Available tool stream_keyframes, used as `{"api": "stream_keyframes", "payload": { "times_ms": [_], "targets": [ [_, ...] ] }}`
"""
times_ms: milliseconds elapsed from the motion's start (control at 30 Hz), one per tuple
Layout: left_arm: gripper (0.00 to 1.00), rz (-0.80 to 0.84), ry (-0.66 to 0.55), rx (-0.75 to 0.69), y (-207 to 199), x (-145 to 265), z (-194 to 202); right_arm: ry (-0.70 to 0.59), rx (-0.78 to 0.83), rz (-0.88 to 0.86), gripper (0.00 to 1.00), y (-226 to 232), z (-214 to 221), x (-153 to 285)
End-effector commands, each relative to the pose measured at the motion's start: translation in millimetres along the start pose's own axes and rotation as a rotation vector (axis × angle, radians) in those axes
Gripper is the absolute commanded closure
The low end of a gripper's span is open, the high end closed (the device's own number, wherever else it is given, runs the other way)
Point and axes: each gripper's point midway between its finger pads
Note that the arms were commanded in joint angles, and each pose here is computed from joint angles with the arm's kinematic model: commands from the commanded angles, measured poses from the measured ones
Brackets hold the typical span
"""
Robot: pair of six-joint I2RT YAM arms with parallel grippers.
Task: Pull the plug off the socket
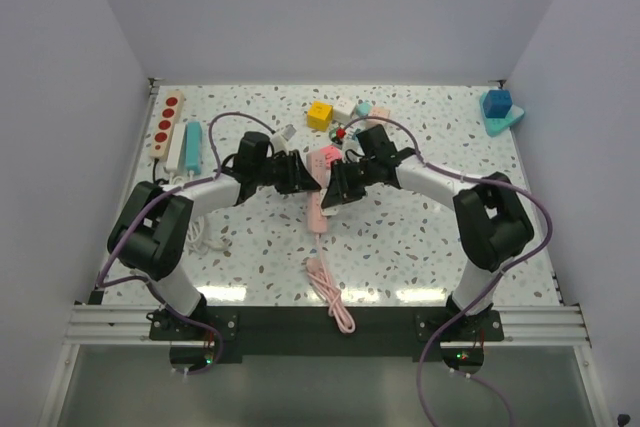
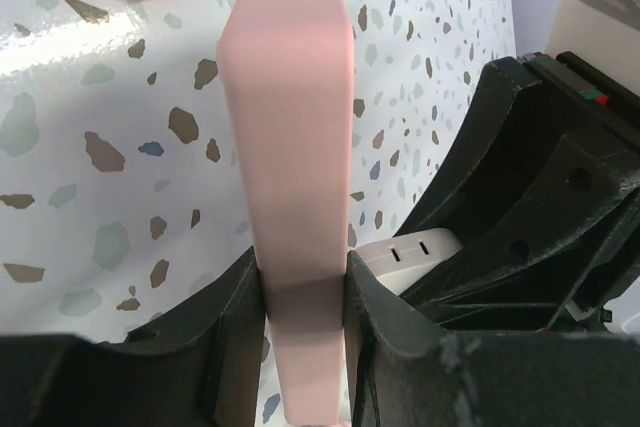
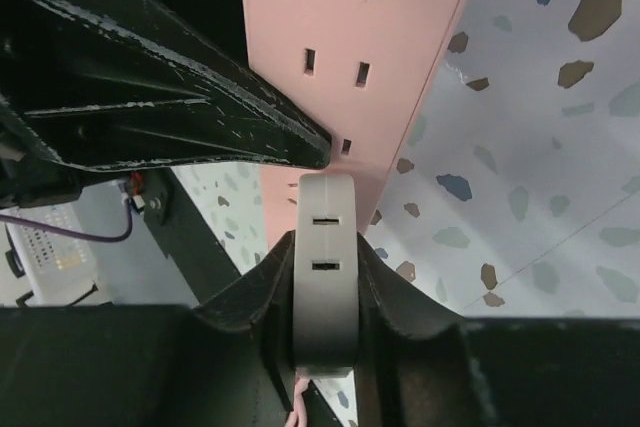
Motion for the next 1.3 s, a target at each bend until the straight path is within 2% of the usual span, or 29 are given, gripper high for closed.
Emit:
{"api": "stream_keyframes", "payload": {
  "times_ms": [0,33,67,133,233,333,400,533,733,767,833,900,1033,1067,1133,1167,1200,1233,1267],
  "targets": [
    [1.0,0.028,-0.067,-0.061,-14.2,2.6,-27.5,0.042,0.031,-0.062,0.78,29.4,12.8,-10.3],
    [1.0,0.008,-0.07,-0.061,-10.9,1.6,-28.6,0.048,0.027,-0.048,0.81,29.9,16.3,-11.5],
    [1.0,-0.007,-0.065,-0.054,-8.4,1.6,-27.7,0.045,0.02,-0.03,0.93,31.8,17.3,-11.6],
    [1.0,-0.029,-0.073,-0.056,-5.3,2.5,-30.3,0.037,0.013,0.034,0.99,28.9,18.8,-15.0],
    [1.0,-0.042,-0.089,-0.062,-4.9,3.5,-33.9,0.024,-0.018,0.132,1.0,15.4,18.2,-15.8],
    [1.0,-0.112,-0.081,-0.074,9.8,5.2,-32.2,-0.015,-0.022,0.156,1.0,15.4,12.4,-2.9],
    [1.0,-0.15,-0.062,-0.061,21.7,8.2,-25.4,-0.035,-0.032,0.125,1.0,19.9,10.6,9.5],
    [1.0,-0.208,-0.061,-0.04,44.0,16.7,-20.4,-0.086,0.013,-0.068,1.0,64.4,11.2,55.2],
    [1.0,-0.265,-0.042,-0.037,64.3,25.4,-16.7,-0.086,-0.014,-0.169,1.0,59.0,12.0,81.9],
    [1.0,-0.265,-0.043,-0.039,64.1,26.2,-18.8,-0.088,-0.001,-0.155,1.0,54.4,4.0,81.9],
    [1.0,-0.287,-0.028,-0.038,67.6,31.9,-18.7,-0.114,-0.044,0.015,1.0,21.9,-8.0,79.4],
    [1.0,-0.299,-0.053,-0.069,63.2,40.4,-34.5,-0.146,-0.077,0.094,1.0,0.2,-33.8,74.9],
    [1.0,-0.445,-0.079,-0.087,82.6,76.0,-67.8,-0.302,-0.156,0.299,1.0,-50.0,-100.4,72.4],
    [1.0,-0.473,-0.1,-0.124,83.4,85.2,-86.6,-0.356,-0.164,0.294,1.0,-46.6,-123.4,78.1],
    [1.0,-0.573,-0.071,-0.099,107.1,106.4,-93.2,-0.375,-0.198,0.34,1.0,-67.7,-142.6,65.5],
    [1.0,-0.602,-0.071,-0.133,113.4,111.7,-109.3,-0.419,-0.198,0.338,1.0,-64.2,-162.4,70.1],
    [1.0,-0.667,-0.074,-0.126,127.8,124.6,-117.5,-0.409,-0.231,0.356,1.0,-81.1,-167.2,58.2],
    [1.0,-0.699,-0.037,-0.111,135.1,130.5,-114.6,-0.425,-0.244,0.344,1.0,-83.3,-176.3,57.2],
    [1.0,-0.714,-0.053,-0.143,135.9,136.3,-131.1,-0.442,-0.272,0.29,1.0,-80.4,-187.9,55.7]
  ]
}}
Point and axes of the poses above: each gripper's point midway between its finger pads, its own x axis back along the fingers, its own y axis along the line the jaws close on, z = x × y, and after that the axes turned 6 degrees about -x, right-handed
